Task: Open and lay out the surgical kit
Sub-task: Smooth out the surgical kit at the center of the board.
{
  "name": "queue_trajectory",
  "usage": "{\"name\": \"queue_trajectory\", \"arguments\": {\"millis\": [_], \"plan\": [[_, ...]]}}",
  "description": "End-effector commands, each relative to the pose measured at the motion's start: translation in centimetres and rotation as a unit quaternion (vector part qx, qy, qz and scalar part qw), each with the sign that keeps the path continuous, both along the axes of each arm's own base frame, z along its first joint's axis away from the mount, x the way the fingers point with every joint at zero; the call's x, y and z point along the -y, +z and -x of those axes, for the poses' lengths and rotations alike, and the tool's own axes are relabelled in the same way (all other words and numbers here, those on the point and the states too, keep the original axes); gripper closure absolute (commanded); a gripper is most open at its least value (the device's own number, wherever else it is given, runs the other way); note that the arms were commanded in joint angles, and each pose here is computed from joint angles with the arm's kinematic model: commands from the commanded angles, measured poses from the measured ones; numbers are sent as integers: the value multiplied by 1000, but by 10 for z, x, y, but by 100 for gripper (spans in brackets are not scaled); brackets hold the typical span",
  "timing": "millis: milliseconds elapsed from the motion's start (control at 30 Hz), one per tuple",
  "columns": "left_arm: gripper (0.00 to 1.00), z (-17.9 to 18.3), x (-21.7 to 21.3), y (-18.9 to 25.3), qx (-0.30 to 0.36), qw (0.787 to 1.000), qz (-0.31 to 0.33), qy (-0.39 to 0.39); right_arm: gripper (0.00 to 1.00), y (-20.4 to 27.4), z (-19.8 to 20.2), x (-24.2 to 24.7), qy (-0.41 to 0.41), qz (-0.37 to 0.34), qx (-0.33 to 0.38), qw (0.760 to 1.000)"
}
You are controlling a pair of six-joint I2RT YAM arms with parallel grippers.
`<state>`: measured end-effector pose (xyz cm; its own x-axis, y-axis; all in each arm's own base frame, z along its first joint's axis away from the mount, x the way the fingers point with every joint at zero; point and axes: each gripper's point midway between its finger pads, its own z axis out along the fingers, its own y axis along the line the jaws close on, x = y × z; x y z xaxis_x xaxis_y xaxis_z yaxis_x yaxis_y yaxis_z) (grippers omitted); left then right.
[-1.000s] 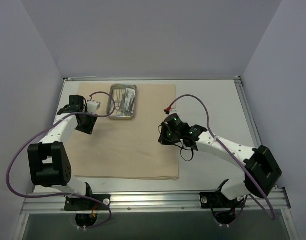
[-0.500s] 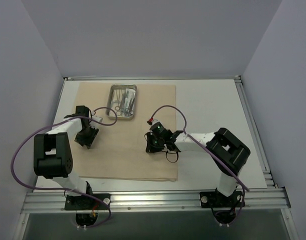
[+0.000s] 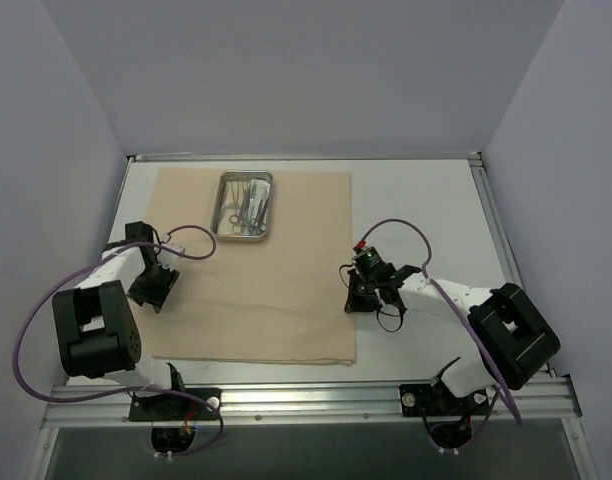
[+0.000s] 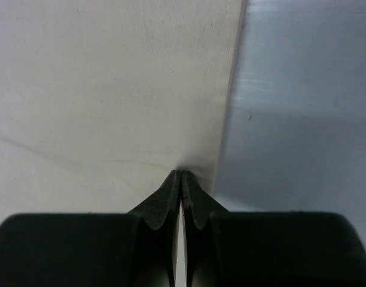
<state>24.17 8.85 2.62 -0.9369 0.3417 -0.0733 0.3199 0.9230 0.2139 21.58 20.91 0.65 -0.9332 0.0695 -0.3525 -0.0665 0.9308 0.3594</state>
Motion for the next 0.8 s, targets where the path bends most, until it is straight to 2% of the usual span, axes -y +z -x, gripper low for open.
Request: {"name": "queue_trajectory", "arguments": {"millis": [0,100,200,267,400,567,633,667,767], "plan": [[43,6,-1,21,10,999,29,-11,100,1,16,34,2,76,-22,997],[43,8,-10,39,33,998,49,4,100,29,-1,27,1,66,14,998],[38,13,-26,54,45,997,53,31,90,55,-27,26,-8,64,55,996],[36,16,-37,57,50,997,45,48,85,56,-42,32,-20,68,56,996],[36,24,-44,49,45,995,51,66,86,65,-71,15,-15,44,81,996],[36,36,-48,30,26,995,50,82,91,95,-90,-52,55,4,134,989],[37,43,-53,21,16,994,51,98,96,93,-81,-95,107,-2,147,983],[37,46,-57,13,10,993,48,106,97,95,-77,-129,147,-26,156,977],[37,51,-65,4,-2,992,31,119,100,88,-71,-170,192,-41,155,968]]}}
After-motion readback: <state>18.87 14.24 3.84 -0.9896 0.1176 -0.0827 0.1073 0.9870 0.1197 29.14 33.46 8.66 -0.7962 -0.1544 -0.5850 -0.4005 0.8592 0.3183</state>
